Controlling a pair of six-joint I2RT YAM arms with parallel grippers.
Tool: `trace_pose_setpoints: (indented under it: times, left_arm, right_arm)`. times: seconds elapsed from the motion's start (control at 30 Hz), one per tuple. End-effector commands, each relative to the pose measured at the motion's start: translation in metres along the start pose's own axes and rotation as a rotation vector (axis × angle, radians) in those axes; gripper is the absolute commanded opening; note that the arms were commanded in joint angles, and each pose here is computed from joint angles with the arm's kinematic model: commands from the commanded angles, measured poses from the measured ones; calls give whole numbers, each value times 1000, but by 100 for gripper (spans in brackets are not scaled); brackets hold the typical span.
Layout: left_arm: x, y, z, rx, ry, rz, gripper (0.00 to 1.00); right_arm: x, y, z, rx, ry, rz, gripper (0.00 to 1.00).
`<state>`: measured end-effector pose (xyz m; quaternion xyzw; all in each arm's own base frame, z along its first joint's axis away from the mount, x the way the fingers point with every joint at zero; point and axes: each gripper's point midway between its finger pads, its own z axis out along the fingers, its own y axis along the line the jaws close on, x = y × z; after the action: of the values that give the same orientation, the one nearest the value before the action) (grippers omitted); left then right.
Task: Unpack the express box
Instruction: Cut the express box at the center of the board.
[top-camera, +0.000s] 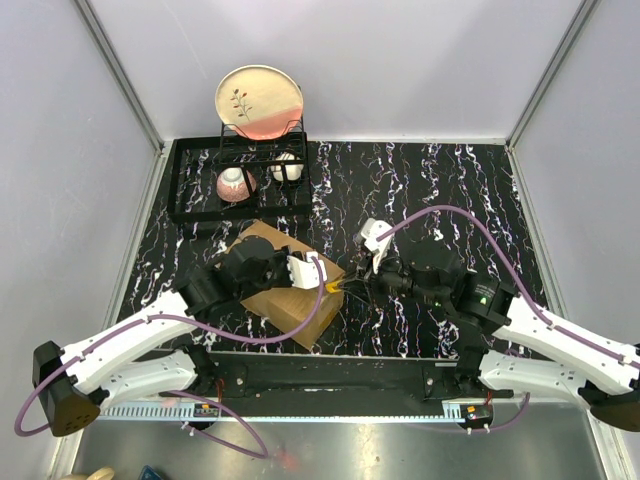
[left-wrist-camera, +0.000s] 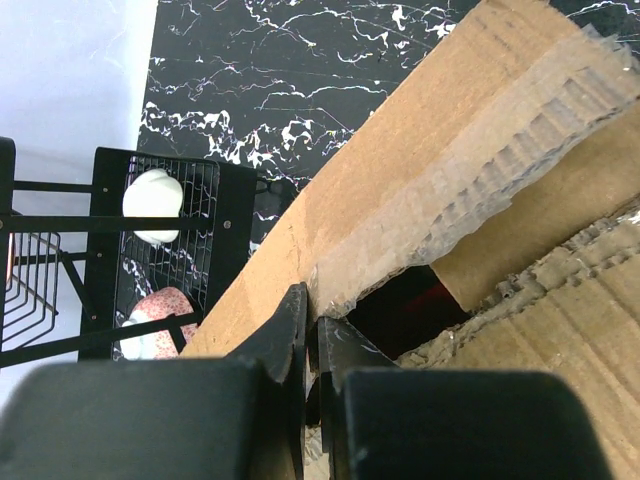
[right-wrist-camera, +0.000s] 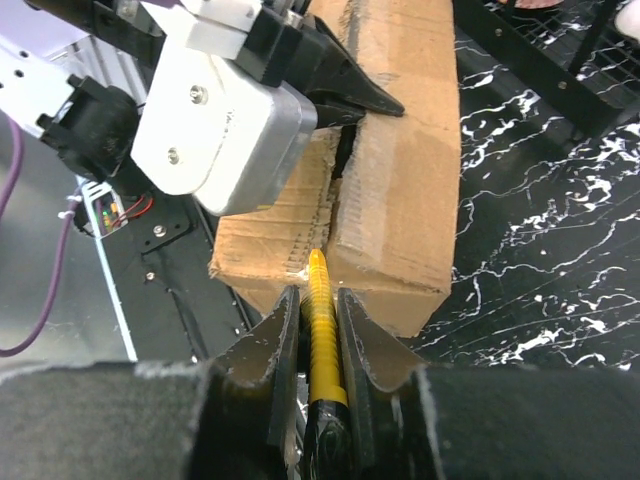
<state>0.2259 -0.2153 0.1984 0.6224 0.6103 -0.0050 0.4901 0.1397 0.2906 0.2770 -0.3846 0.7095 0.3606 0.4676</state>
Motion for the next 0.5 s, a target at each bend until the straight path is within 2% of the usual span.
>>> trace_pose_setpoints:
  times: [0.0, 0.17, 0.3, 0.47]
  left_arm:
    - [-6, 1, -4, 18, -13, -49, 0]
    - [-6, 0, -5, 21, -19, -32, 0]
    - [-12, 11, -7, -7, -31, 13, 0]
    - [-17, 17, -8, -13, -29, 17, 0]
  right_arm:
    - [-19, -14, 2, 88, -84, -46, 0]
    - [-10, -23, -5, 148, -91, -8, 0]
    - [-5, -21, -11, 150, -151, 115, 0]
    - [14, -17, -9, 133, -161, 244, 0]
